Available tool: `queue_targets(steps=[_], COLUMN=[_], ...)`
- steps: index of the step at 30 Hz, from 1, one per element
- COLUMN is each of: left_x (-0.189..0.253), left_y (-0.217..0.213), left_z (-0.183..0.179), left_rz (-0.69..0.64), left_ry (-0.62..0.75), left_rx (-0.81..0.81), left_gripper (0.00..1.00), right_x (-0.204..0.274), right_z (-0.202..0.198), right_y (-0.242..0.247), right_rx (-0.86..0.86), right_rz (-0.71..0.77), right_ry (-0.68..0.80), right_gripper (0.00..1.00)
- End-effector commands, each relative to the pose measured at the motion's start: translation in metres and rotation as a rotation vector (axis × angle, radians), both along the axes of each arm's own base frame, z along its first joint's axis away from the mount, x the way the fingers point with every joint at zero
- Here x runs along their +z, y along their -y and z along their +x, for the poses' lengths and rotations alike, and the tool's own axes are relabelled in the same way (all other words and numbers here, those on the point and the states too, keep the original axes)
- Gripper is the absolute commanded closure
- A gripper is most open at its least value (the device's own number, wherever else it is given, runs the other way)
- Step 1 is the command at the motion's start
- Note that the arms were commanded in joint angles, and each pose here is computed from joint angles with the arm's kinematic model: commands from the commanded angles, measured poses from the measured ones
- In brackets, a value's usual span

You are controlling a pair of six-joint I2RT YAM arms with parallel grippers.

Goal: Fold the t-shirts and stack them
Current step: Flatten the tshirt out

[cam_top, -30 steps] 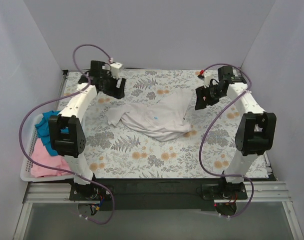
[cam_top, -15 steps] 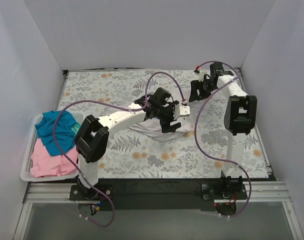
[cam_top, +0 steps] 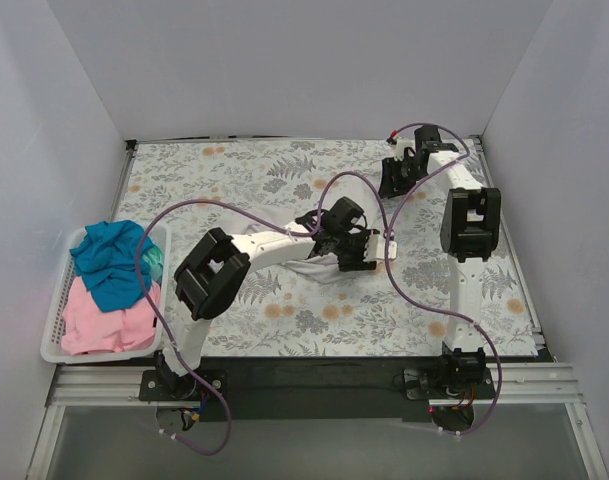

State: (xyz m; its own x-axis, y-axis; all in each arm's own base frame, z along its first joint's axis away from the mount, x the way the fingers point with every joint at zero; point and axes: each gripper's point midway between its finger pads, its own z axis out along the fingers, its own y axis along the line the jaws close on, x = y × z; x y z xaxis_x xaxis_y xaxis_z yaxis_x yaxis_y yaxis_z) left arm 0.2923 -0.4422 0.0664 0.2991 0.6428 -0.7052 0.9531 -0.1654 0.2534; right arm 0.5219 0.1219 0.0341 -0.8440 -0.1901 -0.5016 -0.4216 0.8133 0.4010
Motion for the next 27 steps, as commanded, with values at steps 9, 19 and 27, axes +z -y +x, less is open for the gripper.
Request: queue_targets(steps=[9,19,27], left_x=[0.079,0.08,0.05], left_y=[-0.057,-0.193,-0.268], left_z=[0.043,0.063,0.044], left_rz=[-0.153,-0.171,-0.102], left_ry=[-0.029,-0.17,-0.236], left_rx=[0.317,0.781,0.948], left_gripper=[1.0,1.0,1.0], right_x=[-0.006,0.017,0.013], right_z=[-0.028,-0.137,-0.266], right_y=[0.013,0.103,0.157], right_rx=[0.023,0.02,0.228], right_rz=[-0.083,-0.308,-0.542], right_ry=[-0.017,-0.024,-0.063], right_gripper=[0.99,0.99,0.99])
